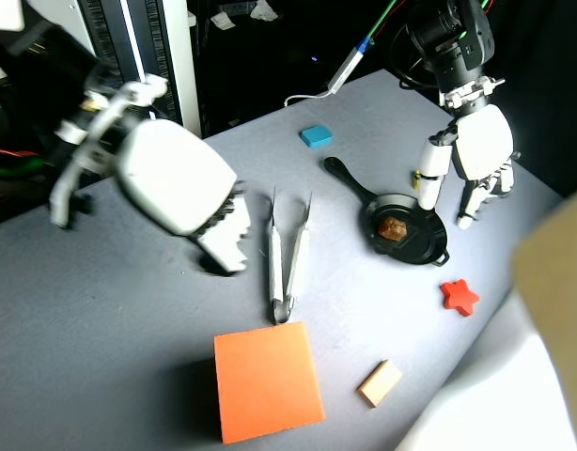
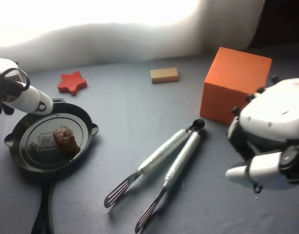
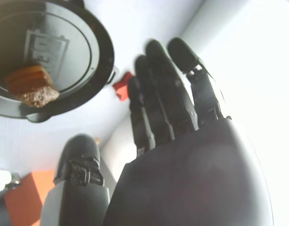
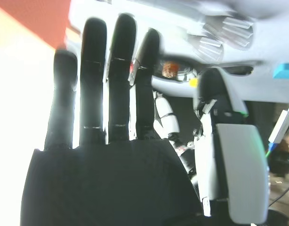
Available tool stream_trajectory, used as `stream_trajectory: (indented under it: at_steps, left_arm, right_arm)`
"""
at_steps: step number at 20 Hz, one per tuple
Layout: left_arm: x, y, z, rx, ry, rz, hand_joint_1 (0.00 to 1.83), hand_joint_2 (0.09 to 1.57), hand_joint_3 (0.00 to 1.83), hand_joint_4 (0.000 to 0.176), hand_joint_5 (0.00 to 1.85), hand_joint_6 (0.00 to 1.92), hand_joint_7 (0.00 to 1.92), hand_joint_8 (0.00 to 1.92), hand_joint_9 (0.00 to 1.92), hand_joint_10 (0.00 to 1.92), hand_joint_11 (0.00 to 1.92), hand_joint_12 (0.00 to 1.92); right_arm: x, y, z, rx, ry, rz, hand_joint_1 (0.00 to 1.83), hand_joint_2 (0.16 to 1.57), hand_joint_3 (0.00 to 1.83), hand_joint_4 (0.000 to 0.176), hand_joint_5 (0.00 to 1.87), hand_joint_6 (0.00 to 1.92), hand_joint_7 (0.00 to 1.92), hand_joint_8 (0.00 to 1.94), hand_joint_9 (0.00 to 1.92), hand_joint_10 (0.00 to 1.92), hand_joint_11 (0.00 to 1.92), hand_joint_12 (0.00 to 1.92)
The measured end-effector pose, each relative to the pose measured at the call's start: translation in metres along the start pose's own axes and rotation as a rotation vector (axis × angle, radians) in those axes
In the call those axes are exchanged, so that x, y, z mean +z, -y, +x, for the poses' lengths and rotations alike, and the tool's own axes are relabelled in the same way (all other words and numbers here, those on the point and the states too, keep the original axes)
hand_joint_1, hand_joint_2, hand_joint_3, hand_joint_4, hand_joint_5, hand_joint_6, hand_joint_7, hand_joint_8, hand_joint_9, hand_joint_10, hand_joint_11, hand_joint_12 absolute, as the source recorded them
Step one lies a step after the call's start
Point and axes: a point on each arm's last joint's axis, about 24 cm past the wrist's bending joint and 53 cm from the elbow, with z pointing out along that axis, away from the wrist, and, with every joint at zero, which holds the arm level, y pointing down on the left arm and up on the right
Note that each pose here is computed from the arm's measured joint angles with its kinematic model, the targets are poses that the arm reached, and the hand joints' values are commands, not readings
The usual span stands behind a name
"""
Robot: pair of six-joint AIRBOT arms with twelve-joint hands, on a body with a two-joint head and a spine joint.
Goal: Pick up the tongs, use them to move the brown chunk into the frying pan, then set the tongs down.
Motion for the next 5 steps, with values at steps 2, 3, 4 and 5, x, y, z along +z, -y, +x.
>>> stream_trajectory:
  at_steps: [2, 3, 4, 5]
  left_arm:
    - [0.001, -0.002, 0.002, 0.002, -0.005, -0.005, 0.17, 1.41, 0.01, 0.000, 0.76, 1.59, 0.96, 1.58, 0.86, 1.72, 0.64, 1.92]
    - [0.001, -0.002, 0.002, 0.002, -0.005, -0.005, 0.21, 1.43, 0.02, 0.000, 0.77, 1.65, 0.99, 1.65, 0.91, 1.79, 0.73, 1.92]
    - [0.000, -0.004, 0.002, 0.001, -0.005, -0.012, 0.27, 1.45, 0.02, 0.000, 0.85, 1.71, 1.02, 1.73, 0.98, 1.87, 0.87, 1.92]
    - [0.000, -0.004, 0.003, -0.001, -0.006, -0.012, 0.37, 1.47, 0.02, 0.000, 0.90, 1.73, 1.04, 1.79, 1.03, 1.91, 0.98, 1.92]
  right_arm:
    - [-0.010, 0.004, -0.002, -0.005, 0.014, 0.012, 0.40, 1.39, 0.05, 0.000, 1.01, 1.63, 1.18, 1.75, 1.15, 1.92, 1.04, 1.92]
    - [-0.014, 0.006, -0.001, -0.004, 0.014, 0.017, 0.43, 1.41, 0.06, 0.000, 1.00, 1.75, 1.19, 1.80, 1.17, 1.92, 1.08, 1.92]
    - [-0.017, 0.010, -0.002, -0.003, 0.016, 0.025, 0.48, 1.43, 0.07, 0.000, 1.01, 1.87, 1.21, 1.83, 1.21, 1.92, 1.15, 1.92]
    - [-0.020, 0.014, -0.007, 0.007, 0.028, 0.032, 0.77, 1.02, 0.84, 0.000, 0.75, 1.91, 1.22, 1.87, 1.23, 1.92, 1.19, 1.92]
